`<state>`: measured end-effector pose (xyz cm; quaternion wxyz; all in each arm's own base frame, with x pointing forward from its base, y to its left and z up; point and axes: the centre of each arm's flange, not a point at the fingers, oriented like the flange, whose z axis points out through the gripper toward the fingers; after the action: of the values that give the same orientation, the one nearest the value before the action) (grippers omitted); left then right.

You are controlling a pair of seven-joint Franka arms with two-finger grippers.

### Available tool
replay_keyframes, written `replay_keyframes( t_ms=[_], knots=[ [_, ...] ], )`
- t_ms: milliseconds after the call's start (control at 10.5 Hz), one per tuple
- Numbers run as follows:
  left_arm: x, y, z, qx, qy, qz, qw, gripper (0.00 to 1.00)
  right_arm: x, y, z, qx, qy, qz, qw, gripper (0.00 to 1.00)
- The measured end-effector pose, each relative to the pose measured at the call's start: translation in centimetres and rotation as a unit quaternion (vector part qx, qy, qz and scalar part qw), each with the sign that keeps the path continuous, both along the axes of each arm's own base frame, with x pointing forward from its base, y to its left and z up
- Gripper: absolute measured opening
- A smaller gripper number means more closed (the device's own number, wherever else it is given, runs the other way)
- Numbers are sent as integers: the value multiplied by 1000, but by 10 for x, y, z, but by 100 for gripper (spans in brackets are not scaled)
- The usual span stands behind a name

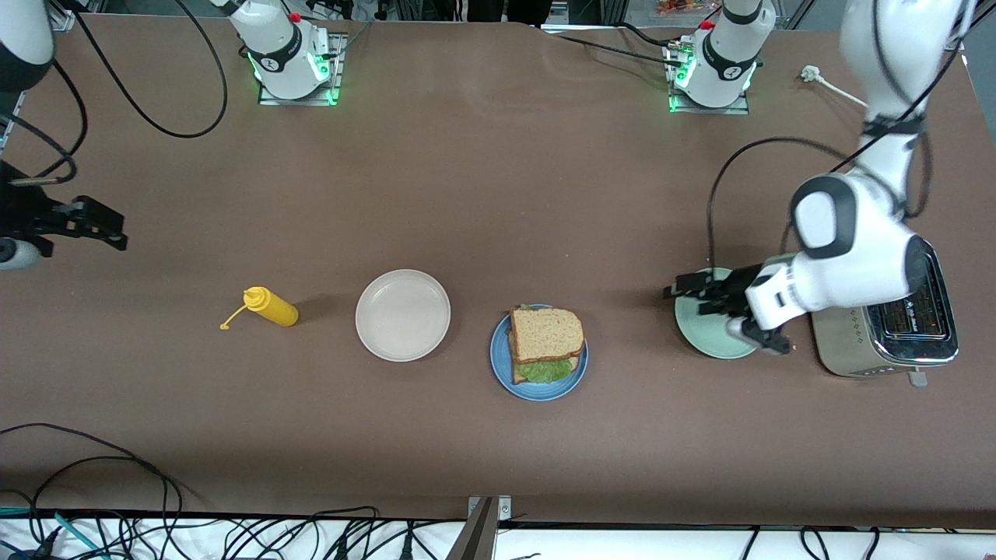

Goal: Make sandwich in blue plate with both arms
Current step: 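Open the left gripper and raise it from the sandwich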

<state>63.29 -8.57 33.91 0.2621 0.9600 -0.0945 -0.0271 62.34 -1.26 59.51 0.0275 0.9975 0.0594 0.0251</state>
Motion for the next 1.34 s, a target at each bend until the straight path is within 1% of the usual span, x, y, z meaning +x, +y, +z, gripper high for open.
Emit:
replay_keyframes(
  t_ms=[95, 286, 572, 668, 763, 859, 954, 1145, 1336],
  knots=[
    [-11, 15, 31, 34, 2, -16, 999, 100, -2, -12, 4, -2, 1, -11, 1000, 100],
    [-31, 30, 81, 107, 0, -44, 993, 100, -6, -22, 12, -4, -1, -21, 1000, 100],
    [-64, 34, 147, 179, 2, -56, 982, 100, -5, -11, 11, -1, -3, -47, 999, 100],
    [-74, 37, 170, 209, -10, -61, 976, 100, -4, -8, 10, -1, -3, -47, 999, 100],
    [-84, 40, 193, 228, -27, -61, 971, 100, -4, -7, 10, -1, -4, -48, 999, 100],
    [-93, 49, 216, 238, -42, -51, 969, 100, -3, -7, 10, 0, -5, -48, 999, 100],
    [-104, 60, 231, 238, -39, -42, 970, 100, -3, -7, 10, 0, -6, -49, 999, 100],
    [-126, 74, 255, 261, -32, -40, 964, 100, -3, -7, 10, 0, -6, -49, 999, 100],
    [-140, 76, 274, 268, -29, -32, 962, 100, -2, -7, 9, 0, -6, -49, 999, 100]
  ],
)
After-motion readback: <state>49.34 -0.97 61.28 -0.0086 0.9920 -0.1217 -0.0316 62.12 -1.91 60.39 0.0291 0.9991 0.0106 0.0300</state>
